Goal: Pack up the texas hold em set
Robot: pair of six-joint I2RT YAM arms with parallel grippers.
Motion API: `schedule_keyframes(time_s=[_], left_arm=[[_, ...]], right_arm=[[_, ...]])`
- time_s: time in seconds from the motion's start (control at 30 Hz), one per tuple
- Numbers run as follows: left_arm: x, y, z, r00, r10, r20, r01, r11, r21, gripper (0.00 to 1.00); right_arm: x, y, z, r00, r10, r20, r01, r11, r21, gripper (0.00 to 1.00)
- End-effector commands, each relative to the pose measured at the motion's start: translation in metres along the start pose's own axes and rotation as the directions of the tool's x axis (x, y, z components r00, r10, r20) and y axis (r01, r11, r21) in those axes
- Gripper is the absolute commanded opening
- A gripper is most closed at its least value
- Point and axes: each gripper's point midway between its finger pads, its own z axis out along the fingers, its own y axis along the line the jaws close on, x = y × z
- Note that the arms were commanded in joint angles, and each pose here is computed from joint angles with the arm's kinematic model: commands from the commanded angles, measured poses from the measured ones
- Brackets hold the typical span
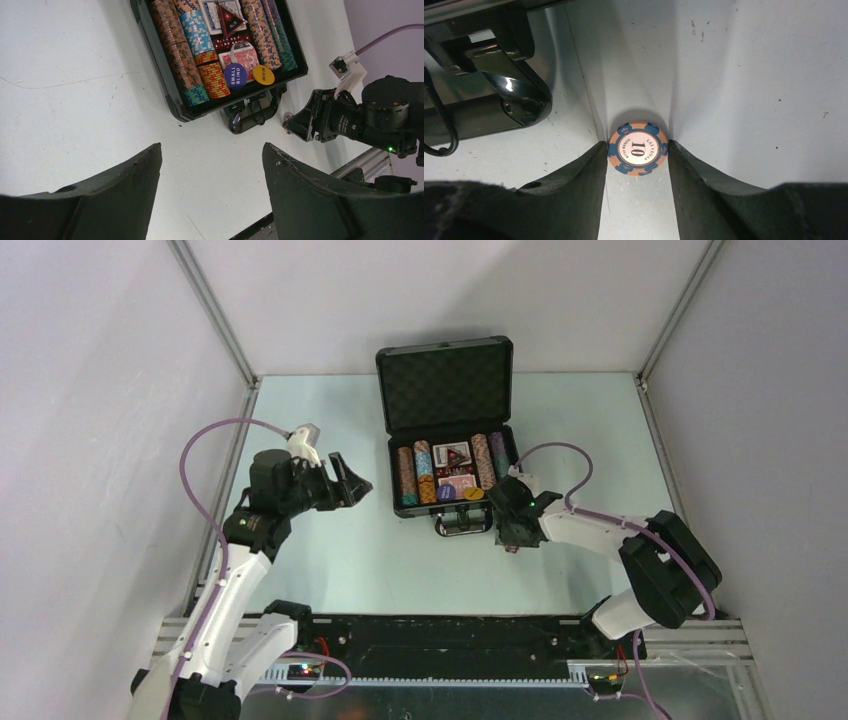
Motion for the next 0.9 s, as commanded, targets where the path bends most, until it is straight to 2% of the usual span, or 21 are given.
schedule_keyframes(time_s=[0.0, 0.4, 0.53, 0.87], left_arm=[[-0.005, -0.001, -0.001, 1.000, 0.004, 0.020, -0.004, 1.000, 0.007, 0.79], [-0.005, -0.001, -0.001, 1.000, 0.003, 0.019, -0.004, 1.000, 0.010, 0.79], [-0.005, -0.002, -0.001, 1.000, 0.001, 0.017, -0.001, 1.000, 0.013, 0.78], [-0.002, -0.005, -0.002, 1.000, -0.019, 0.009, 0.019, 0.999, 0.029, 0.78]], right_arm=[[0.022, -0.007, 0.006, 0.996, -0.050, -0.075, 0.054, 0.997, 0.046, 0.52], [0.021, -0.005, 0.003, 0.996, -0.058, -0.073, 0.062, 0.997, 0.051, 0.47], [0.011, -0.005, -0.005, 0.998, -0.051, -0.029, 0.053, 0.998, 0.045, 0.47], [-0.018, 0.015, -0.032, 0.995, -0.050, 0.082, 0.056, 0.995, -0.080, 0.48]])
